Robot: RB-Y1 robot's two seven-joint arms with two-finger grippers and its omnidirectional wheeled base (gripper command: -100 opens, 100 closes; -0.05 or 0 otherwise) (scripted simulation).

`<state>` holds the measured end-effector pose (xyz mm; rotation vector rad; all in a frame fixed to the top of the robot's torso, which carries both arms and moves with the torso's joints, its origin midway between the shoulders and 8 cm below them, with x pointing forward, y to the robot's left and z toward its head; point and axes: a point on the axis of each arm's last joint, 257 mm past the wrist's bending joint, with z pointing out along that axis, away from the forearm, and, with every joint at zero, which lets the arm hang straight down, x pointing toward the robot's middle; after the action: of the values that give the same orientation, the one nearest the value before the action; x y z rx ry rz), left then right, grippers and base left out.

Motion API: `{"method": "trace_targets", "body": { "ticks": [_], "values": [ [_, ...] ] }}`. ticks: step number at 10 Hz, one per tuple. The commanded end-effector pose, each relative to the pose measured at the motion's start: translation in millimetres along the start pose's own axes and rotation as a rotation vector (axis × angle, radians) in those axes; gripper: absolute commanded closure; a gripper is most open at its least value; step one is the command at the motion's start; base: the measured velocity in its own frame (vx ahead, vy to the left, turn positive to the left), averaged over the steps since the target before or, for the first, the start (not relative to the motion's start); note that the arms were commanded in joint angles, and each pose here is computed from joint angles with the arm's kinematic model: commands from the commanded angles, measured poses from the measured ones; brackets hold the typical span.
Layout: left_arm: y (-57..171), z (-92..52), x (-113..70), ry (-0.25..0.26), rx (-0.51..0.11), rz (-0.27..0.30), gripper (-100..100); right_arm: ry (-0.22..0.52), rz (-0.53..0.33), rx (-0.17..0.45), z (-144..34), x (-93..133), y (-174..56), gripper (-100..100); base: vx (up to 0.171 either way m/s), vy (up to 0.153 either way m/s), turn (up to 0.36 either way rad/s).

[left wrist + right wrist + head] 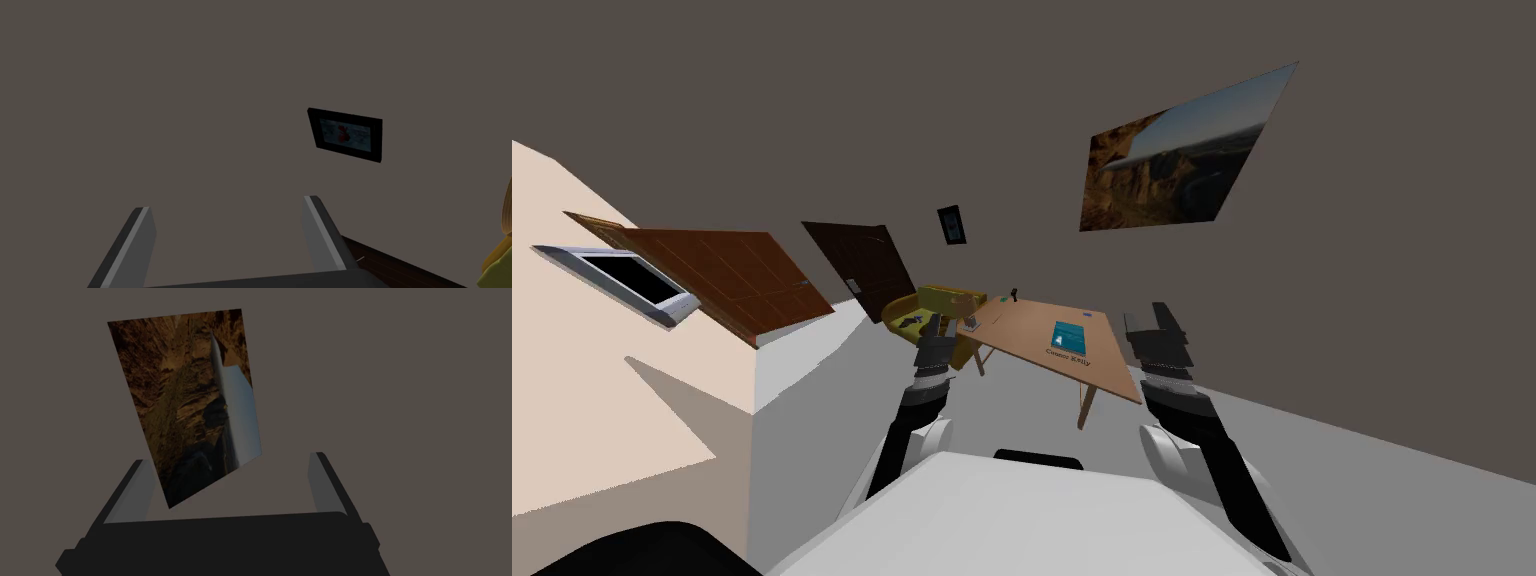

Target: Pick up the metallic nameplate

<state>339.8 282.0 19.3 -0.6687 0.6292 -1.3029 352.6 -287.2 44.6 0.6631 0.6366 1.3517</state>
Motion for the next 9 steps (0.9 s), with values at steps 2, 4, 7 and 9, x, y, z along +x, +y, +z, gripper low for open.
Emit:
{"method": "trace_targets", "body": {
  "ticks": [2, 4, 7, 9],
  "values": [
    [0.0, 0.0, 0.0, 0.000, 0.000, 0.000, 0, 0.048, 0.000, 0.019, 1.3, 13.1, -16.0, -100, 0.040, 0.048, 0.134],
    [0.0, 0.0, 0.0, 0.000, 0.000, 0.000, 0, 0.096, -0.001, 0.039, 1.9, 26.7, -32.8, -100, 0.059, 0.097, 0.164],
    [0.0, 0.0, 0.0, 0.000, 0.000, 0.000, 0, 0.158, -0.007, 0.060, 2.0, 44.5, -51.9, -100, 0.047, 0.069, 0.138],
    [0.0, 0.0, 0.0, 0.000, 0.000, 0.000, 0, 0.194, -0.014, 0.087, -1.1, 53.7, -69.8, -100, 0.055, 0.061, 0.078]
  ]
}}
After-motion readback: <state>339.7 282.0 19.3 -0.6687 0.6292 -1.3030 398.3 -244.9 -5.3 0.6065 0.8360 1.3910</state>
